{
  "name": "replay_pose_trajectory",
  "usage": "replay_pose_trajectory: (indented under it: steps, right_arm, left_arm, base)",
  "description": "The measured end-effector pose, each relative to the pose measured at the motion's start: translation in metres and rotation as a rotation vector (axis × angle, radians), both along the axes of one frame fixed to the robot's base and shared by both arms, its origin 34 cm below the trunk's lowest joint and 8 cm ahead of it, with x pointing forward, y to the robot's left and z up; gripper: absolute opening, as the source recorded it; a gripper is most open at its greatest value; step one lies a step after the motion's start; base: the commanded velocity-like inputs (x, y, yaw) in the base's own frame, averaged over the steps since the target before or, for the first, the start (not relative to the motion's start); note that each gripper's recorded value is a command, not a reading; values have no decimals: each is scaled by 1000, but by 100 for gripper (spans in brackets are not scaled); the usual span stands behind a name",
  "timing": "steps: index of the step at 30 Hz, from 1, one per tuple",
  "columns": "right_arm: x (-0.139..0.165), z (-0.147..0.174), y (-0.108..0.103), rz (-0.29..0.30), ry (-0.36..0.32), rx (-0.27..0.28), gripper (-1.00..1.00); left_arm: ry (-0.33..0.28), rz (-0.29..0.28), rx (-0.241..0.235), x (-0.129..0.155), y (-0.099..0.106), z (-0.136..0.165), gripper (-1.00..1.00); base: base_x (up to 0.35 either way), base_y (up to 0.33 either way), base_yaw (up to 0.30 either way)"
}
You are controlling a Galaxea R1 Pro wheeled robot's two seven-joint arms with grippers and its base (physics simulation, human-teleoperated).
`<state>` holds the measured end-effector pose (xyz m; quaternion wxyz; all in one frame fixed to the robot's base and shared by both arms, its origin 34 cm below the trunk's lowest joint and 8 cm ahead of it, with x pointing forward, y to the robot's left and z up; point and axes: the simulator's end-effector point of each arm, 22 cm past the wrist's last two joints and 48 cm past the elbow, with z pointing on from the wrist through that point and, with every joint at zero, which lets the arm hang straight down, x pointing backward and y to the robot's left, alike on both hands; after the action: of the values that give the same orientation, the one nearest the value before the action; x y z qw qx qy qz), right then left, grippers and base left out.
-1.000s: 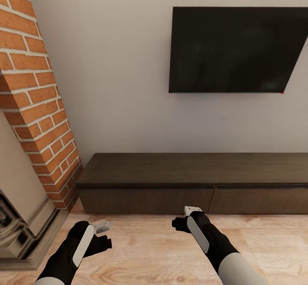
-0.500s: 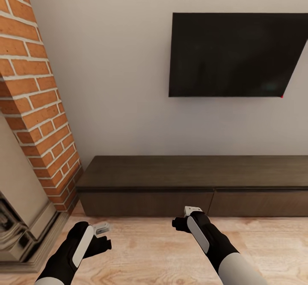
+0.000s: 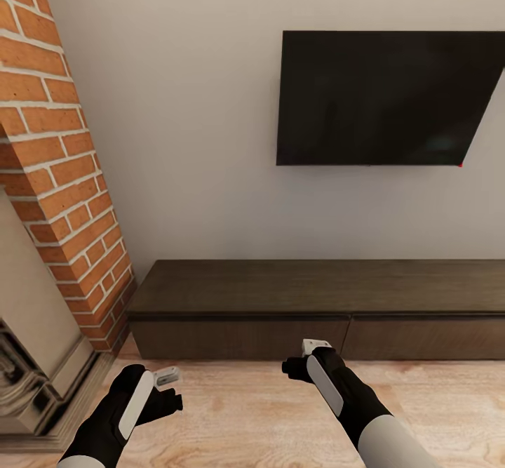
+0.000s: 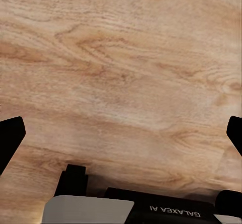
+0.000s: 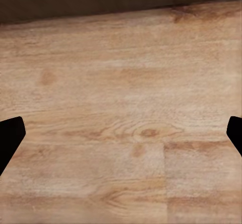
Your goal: Place each of the two pumpkins and all three candles from the living room inside a cabinet in the living room (use any cabinet), then make sure every cabinet is closed, and position the cauldron so it is next to a table in the living room.
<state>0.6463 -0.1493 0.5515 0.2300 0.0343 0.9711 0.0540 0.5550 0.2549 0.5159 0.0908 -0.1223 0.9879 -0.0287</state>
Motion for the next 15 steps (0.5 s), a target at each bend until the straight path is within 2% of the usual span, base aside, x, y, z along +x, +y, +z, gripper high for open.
replay_pose_trajectory:
  steps: [4, 9, 11, 15]
  right_arm:
    - [1, 9, 5, 2, -1, 7, 100]
    - [3, 20, 9, 1, -1, 17, 100]
    - [2, 24, 12, -6, 4, 38, 100]
    - [2, 32, 20, -23, 13, 81, 100]
  left_arm:
    - [2, 5, -3, 1, 1, 8, 100]
    - [20, 83, -61, -5, 9, 10, 100]
    - [23, 109, -82, -6, 12, 13, 100]
    - [25, 125, -94, -6, 14, 19, 100]
  base:
    - [0, 0, 0]
    - [0, 0, 0]
    - [0, 0, 0]
    - [0, 0, 0]
